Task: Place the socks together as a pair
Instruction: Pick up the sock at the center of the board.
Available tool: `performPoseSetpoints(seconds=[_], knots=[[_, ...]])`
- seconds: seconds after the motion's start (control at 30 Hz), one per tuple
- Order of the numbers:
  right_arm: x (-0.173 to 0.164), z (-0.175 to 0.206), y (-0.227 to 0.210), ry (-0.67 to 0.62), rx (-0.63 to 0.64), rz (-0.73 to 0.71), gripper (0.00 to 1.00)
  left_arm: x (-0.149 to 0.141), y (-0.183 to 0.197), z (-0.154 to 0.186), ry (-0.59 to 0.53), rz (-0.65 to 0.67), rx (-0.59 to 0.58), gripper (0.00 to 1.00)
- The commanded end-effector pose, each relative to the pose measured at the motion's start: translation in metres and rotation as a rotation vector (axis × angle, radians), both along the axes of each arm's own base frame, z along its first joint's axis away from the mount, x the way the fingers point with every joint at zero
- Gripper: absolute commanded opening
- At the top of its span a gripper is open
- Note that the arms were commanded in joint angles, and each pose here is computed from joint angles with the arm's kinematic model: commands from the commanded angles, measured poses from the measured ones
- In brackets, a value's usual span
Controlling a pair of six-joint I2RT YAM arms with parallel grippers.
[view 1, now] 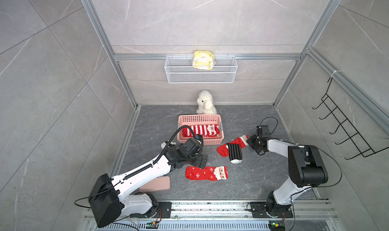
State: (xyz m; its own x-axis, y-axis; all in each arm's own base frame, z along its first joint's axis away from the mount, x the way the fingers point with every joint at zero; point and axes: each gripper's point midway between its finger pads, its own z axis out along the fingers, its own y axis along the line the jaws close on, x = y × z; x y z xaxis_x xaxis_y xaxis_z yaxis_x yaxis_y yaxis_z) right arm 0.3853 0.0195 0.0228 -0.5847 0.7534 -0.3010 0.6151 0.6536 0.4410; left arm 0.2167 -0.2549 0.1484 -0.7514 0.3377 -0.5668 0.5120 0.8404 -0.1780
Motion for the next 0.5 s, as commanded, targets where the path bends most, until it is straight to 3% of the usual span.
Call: performPoseSetpoints(seconds=[0.0,0.23,0.47], knots=[[0.019,0.039,0.007,-0.107,0.02,0.037,0.0,0.0,-0.005,0.009,-0.025,-0.036,-0.03,1.0],[0.042,0.118,0.022,-0.257,-0.001,0.131,0.0,0.0,-0.004,0.012,-0.036,-0.04,-0.028,1.0],[0.059,0.22,0.038,-0.444,-0.056,0.286,0.0,-0.002,-0.005,0.017,-0.047,-0.055,-0.041,1.0]])
